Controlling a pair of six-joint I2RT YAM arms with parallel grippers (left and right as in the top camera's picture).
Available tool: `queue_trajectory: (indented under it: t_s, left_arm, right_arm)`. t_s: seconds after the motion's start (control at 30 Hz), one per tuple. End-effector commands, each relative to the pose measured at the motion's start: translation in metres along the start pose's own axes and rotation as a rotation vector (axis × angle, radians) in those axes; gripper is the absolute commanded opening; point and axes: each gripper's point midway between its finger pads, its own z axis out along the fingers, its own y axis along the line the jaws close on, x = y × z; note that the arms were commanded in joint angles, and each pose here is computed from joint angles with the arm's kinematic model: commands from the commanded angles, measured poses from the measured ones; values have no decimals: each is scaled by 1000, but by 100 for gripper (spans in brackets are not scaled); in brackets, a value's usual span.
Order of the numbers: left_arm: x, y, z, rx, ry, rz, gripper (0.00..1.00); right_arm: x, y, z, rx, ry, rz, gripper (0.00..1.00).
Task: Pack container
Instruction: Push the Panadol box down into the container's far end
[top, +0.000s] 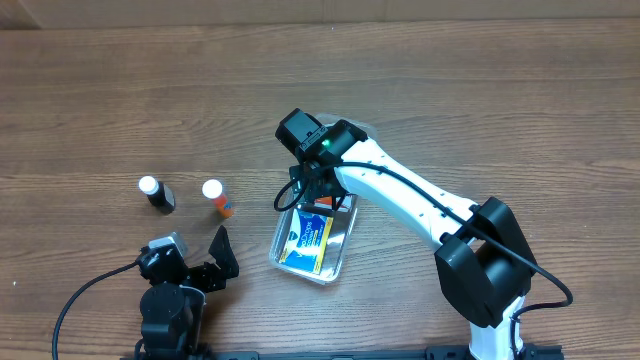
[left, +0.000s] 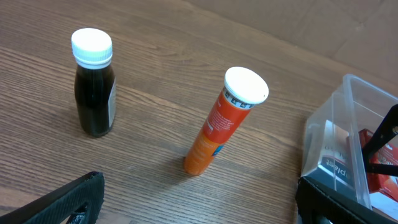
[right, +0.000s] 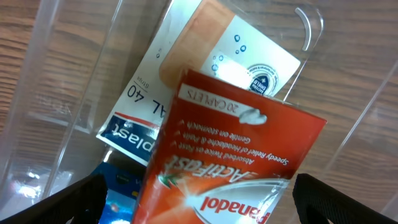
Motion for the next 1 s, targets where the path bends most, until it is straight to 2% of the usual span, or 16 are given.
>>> queue_trajectory:
  t_s: [0.0, 0.17, 0.27, 0.37, 0.5, 0.63, 0.77, 0.97]
  left_arm:
    - [0, 0, 0, 1, -5, 17, 100]
    - [0, 0, 0, 1, -5, 17, 100]
    - [0, 0, 0, 1, -5, 17, 100]
    - [0, 0, 0, 1, -5, 17, 100]
    - [0, 0, 0, 1, -5, 17, 100]
    - [0, 0, 0, 1, -5, 17, 100]
    - [0, 0, 0, 1, -5, 17, 100]
    - [0, 0, 0, 1, -5, 17, 100]
  right_arm:
    - [-3, 5, -5, -8, -14, -1, 99]
    - [0, 28, 6, -119, 16, -3, 100]
    - [-2, 59, 15, -266, 31, -110, 100]
    - [-8, 66, 17, -290, 6, -116, 100]
    - [-12, 78, 13, -356, -31, -264, 100]
    - [-3, 88, 8, -429, -35, -487, 100]
    - [6, 102, -8, -539, -33, -566, 100]
    - [-13, 96, -59, -537, -155, -538, 98]
